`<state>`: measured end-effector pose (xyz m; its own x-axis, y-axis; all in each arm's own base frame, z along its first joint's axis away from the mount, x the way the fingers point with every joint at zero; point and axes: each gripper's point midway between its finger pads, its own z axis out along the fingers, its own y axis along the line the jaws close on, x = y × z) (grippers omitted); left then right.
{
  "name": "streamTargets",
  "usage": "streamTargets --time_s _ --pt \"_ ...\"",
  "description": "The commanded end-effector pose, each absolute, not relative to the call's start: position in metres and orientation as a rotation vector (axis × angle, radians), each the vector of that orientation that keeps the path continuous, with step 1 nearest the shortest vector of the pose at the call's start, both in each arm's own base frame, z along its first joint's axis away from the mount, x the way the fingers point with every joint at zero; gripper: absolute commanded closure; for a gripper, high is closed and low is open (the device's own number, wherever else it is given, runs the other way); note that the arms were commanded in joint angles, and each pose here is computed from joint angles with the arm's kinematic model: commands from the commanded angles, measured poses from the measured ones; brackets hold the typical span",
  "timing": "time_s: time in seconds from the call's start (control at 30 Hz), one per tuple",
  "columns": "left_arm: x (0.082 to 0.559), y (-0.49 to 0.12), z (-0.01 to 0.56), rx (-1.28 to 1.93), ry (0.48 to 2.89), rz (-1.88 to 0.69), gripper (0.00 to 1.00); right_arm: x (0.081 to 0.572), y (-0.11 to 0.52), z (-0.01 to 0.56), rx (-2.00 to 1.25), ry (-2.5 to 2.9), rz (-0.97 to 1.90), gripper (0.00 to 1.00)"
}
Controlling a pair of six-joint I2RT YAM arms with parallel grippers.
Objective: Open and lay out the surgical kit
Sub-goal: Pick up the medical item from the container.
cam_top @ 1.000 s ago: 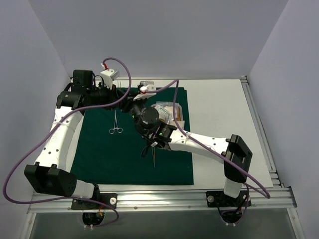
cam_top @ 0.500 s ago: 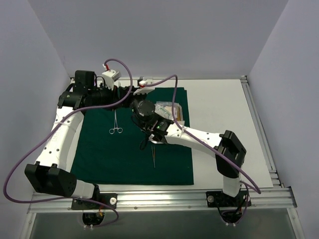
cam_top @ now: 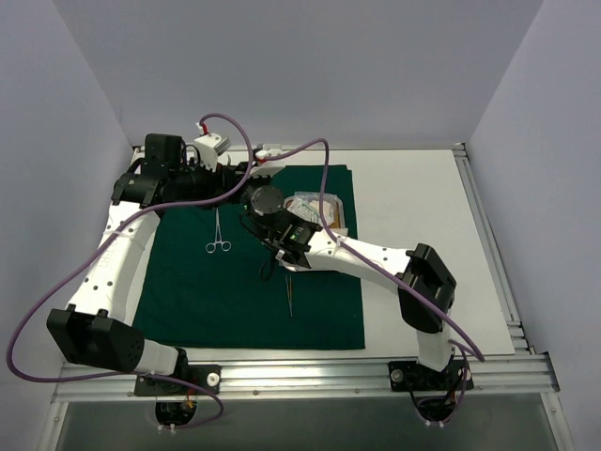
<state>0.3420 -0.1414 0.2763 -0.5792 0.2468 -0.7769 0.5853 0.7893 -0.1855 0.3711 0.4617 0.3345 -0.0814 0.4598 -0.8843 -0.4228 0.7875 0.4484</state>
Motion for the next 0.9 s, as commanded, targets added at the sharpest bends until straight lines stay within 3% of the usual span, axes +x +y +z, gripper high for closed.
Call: streamTargets --time_s 0.0,0.1,0.13,0.2,0.23,0.37,0.47,0.6,0.87 --pt "0.348 -0.144 0.293 0.639 2.111 -0.521 0.98 0.371 0.462 0.345 0.073 1.455 0.776 0.99" --pt "0.344 -0.146 0.293 0.671 2.109 -0.54 0.98 0.373 0.452 0.347 0.076 1.454 0.795 1.0" --pt "0.342 -0.145 0.296 0.68 2.104 -0.54 0.84 0.369 0.448 0.358 0.052 1.437 0.83 1.0" --pt "0.333 -0.146 0.296 0.734 2.104 -0.561 0.68 0.372 0.436 0.346 0.006 1.46 0.83 1.0" --pt "0.324 -0.147 0.297 0.764 2.118 -0.586 0.53 0.363 0.431 0.357 -0.042 1.453 0.877 1.0" --pt "0.291 -0.147 0.299 0.927 2.112 -0.693 0.36 0.347 0.402 0.325 -0.143 1.563 0.916 1.0" --pt "0.274 -0.141 0.3 0.957 2.128 -0.739 0.34 0.321 0.387 0.31 -0.244 1.653 0.957 1.0" --pt "0.268 -0.126 0.297 0.911 2.161 -0.734 0.34 0.275 0.368 0.243 -0.358 1.842 1.056 1.0" --pt "0.272 -0.131 0.277 0.87 2.193 -0.812 0.34 0.238 0.326 0.176 -0.197 1.925 1.267 1.0"
